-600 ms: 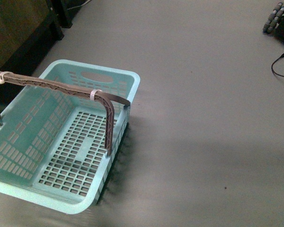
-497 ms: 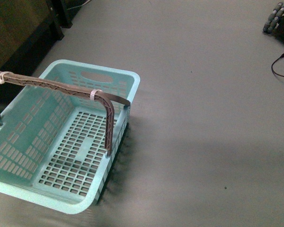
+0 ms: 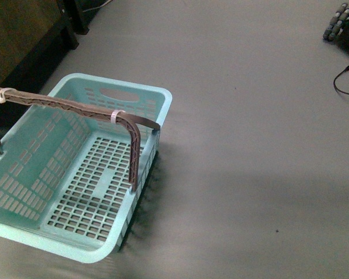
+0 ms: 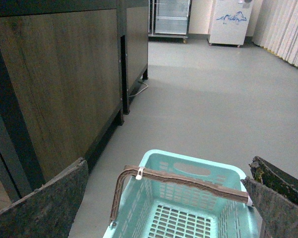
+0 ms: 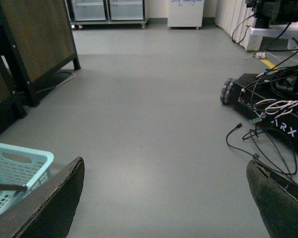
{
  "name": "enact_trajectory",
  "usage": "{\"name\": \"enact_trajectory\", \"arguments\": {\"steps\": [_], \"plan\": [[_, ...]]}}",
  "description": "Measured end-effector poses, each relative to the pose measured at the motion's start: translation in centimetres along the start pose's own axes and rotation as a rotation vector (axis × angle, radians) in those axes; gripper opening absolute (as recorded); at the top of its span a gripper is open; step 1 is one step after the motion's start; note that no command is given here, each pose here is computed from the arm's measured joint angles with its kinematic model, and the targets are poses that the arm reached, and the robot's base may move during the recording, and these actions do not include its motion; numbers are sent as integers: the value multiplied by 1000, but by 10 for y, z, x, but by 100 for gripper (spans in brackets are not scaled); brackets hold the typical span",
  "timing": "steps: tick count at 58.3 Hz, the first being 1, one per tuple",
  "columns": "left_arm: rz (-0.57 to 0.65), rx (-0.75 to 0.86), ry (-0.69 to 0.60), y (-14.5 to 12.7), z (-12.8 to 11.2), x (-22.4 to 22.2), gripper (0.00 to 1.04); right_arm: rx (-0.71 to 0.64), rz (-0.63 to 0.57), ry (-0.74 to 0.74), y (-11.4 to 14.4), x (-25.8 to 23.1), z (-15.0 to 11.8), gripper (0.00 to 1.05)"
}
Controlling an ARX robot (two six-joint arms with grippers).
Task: Pick lemon and mango into basket
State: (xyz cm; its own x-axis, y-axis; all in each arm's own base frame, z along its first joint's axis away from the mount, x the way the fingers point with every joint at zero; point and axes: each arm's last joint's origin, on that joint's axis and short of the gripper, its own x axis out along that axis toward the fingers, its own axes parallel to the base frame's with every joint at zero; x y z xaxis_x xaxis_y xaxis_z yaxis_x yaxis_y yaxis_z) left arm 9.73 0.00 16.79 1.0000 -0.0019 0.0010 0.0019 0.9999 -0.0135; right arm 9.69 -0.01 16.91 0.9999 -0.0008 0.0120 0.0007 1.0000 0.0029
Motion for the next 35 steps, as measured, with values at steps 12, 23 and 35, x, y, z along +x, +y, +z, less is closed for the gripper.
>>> {"name": "enact_trajectory", "arguments": {"steps": [12, 23, 35], "plan": [[34, -533, 527, 5, 3, 10, 98, 0, 0, 0, 0, 0, 0, 96], [155, -885, 498, 25, 8, 56, 98, 0, 0, 0, 0, 0, 0, 96], [284, -1037, 598, 15, -29, 117, 98, 0, 0, 0, 0, 0, 0, 96]]}}
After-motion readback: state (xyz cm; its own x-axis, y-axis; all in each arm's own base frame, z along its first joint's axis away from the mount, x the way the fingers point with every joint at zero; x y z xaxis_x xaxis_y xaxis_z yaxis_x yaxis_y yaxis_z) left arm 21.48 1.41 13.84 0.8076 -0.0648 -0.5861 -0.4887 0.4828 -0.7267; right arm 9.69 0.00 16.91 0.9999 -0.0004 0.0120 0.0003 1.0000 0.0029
